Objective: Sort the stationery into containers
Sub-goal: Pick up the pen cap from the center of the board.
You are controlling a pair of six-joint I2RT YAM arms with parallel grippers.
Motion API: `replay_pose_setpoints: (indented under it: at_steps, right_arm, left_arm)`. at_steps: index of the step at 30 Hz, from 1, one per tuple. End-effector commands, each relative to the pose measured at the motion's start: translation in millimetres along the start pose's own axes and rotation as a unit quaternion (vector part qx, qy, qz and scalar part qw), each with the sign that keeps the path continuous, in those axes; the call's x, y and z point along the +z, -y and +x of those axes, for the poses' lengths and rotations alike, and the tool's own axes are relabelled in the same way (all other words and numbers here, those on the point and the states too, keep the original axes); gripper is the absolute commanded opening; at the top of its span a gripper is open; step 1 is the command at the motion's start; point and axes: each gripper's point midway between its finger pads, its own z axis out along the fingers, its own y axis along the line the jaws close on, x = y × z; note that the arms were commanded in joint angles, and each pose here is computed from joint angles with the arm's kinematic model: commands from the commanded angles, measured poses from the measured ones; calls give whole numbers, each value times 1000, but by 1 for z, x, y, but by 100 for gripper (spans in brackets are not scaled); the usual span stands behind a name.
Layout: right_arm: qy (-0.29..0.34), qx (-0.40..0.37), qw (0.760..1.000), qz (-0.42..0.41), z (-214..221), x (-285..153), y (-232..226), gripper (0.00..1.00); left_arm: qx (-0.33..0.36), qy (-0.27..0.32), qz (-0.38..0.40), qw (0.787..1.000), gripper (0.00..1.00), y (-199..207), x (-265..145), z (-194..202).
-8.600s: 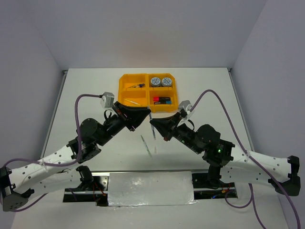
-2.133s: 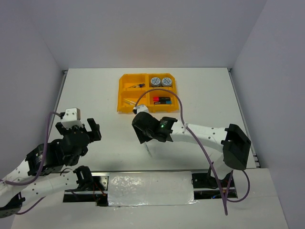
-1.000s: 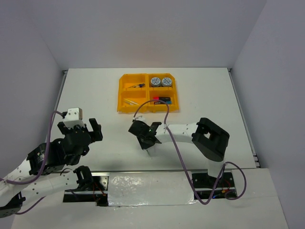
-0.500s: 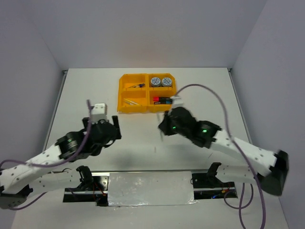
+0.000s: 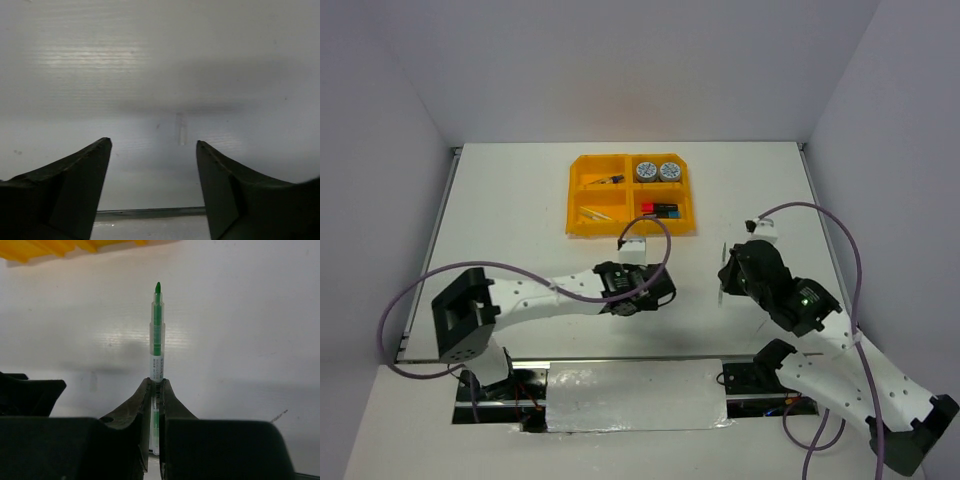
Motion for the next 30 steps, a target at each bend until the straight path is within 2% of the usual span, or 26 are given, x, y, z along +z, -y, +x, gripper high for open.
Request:
replay_pose_setpoints:
  at_steps: [1, 10, 21, 25, 30]
  right_arm:
    - [-27, -17, 999, 2, 11, 8, -1, 7]
    - [-10, -14, 999, -31, 7, 0, -7, 7]
    - [-14, -18, 999, -36, 9, 0, -10, 7]
    - [-13, -19, 999, -42, 9, -1, -12, 6]
    - [-14, -21, 999, -47, 9, -2, -13, 6]
  left_arm:
    - [-21, -24, 3, 999, 78, 29, 13, 14]
    - [-11, -44, 6, 999, 64, 49, 41, 31]
    - [0, -71, -23, 997, 61, 40, 61, 54]
    - [-2, -74, -24, 997, 52, 36, 64, 56]
    - [-1, -91, -22, 996, 35, 34, 70, 68]
